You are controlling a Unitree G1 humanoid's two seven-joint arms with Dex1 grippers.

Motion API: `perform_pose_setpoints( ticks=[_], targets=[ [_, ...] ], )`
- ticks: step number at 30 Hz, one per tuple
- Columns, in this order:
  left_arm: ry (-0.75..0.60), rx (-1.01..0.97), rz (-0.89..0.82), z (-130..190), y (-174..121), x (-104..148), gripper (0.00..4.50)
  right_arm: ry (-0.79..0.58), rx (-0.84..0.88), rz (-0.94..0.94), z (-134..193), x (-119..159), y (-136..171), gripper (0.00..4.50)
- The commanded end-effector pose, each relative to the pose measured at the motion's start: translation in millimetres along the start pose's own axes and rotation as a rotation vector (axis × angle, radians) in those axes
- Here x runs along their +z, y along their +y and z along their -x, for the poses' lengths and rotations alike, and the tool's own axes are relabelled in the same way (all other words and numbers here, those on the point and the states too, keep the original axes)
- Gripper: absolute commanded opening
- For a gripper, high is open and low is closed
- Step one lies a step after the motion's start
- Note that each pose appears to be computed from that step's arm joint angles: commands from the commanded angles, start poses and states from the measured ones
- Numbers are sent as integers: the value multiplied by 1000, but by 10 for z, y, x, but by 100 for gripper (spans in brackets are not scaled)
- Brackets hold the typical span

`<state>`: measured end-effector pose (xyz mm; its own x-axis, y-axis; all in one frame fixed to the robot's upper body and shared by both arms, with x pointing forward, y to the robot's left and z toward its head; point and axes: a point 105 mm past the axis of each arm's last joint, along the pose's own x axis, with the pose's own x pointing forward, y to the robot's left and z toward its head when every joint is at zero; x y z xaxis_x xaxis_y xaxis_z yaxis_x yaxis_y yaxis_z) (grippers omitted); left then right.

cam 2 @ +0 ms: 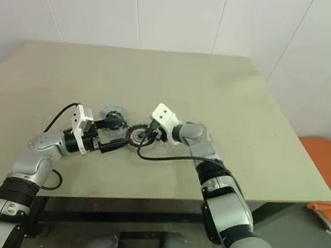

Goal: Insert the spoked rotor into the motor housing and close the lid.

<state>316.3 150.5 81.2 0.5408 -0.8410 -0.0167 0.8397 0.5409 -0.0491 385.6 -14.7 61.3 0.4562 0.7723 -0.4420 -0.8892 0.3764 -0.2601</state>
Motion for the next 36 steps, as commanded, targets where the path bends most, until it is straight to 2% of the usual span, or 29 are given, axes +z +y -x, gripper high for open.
perform_pose_setpoints(
  ticks=[1, 2, 3, 22, 36],
  targets=[
    [-10, -7, -51, -11, 28, 106, 450, -16, 14, 21, -36, 71, 41, 53],
    [-10, -7, -51, -12, 28, 105, 450, -15, 14, 21, -38, 70, 41, 15],
    [-10, -7, -51, -12, 29, 104, 450, -12, 17, 21, -41, 66, 46, 4],
    [-2, -8, -49, -18, 34, 85, 450, -64, 60, -65, -27, 147, 76, 4],
    [3, -11, -45, -25, 35, 64, 450, -83, 29, -97, 7, 181, -14, 4]
  ],
)
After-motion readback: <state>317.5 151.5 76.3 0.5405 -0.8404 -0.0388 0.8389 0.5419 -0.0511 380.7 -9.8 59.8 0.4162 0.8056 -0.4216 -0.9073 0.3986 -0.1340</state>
